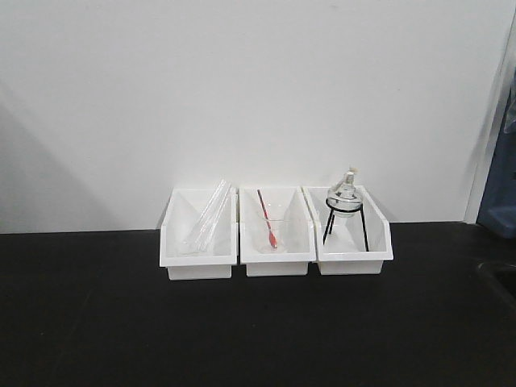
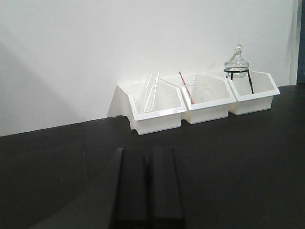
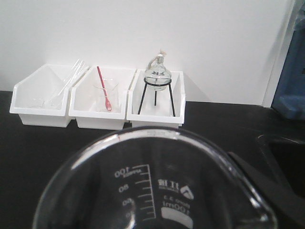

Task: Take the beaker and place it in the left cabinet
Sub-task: 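Hold the beaker in the right gripper while the base turns away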

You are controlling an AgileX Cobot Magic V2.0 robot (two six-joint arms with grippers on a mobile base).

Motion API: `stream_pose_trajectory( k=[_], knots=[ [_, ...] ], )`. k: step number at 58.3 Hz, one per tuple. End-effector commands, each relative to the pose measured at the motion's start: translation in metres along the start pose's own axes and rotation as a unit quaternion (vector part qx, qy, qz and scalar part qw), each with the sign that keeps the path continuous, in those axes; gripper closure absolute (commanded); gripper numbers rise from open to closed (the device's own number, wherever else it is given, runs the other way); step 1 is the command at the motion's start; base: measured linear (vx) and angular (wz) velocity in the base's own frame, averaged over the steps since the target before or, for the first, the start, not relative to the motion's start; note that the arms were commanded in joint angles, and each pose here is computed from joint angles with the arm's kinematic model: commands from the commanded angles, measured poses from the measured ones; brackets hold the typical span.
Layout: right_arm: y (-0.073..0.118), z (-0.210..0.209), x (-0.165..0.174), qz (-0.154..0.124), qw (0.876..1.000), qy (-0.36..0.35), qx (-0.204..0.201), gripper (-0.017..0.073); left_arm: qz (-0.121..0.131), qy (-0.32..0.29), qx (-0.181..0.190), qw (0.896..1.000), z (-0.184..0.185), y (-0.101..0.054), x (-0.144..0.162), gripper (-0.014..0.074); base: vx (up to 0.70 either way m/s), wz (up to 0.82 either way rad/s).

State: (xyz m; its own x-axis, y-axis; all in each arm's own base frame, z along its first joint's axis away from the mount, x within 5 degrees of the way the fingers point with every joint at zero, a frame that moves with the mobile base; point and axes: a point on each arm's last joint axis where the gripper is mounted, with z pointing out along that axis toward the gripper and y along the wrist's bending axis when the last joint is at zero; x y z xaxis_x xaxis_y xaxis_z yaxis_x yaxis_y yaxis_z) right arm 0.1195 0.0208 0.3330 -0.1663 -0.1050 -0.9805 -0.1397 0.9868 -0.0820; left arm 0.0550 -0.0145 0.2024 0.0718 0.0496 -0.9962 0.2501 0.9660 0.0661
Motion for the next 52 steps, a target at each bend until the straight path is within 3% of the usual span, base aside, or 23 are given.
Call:
stream_pose_trajectory(
  k=[1,31,52],
  knots=[
    [0.0014,-0.0032,-0.0149,-0.015,0.999,-0.044,-0.012,0.0565,-0.006,-0.043,-0.002,0.999,-0.0014,0.0003,-0.0032,0.0593,0.0,0.0],
    [0.0015,-0.0032,-0.0149,-0.014,0.999,-0.044,-0.012,0.0565,-0.006,-0.043,-0.002,0.999,-0.0014,0.0003,-0.0032,0.0593,-0.02,0.07],
    [0.0015,-0.0032,-0.0149,-0.014,0.999,-0.044,-0.012,0.0565,-0.006,-0.043,-0.002,0.999,-0.0014,0.0003,-0.0032,0.0593,-0.12,0.45]
  ],
)
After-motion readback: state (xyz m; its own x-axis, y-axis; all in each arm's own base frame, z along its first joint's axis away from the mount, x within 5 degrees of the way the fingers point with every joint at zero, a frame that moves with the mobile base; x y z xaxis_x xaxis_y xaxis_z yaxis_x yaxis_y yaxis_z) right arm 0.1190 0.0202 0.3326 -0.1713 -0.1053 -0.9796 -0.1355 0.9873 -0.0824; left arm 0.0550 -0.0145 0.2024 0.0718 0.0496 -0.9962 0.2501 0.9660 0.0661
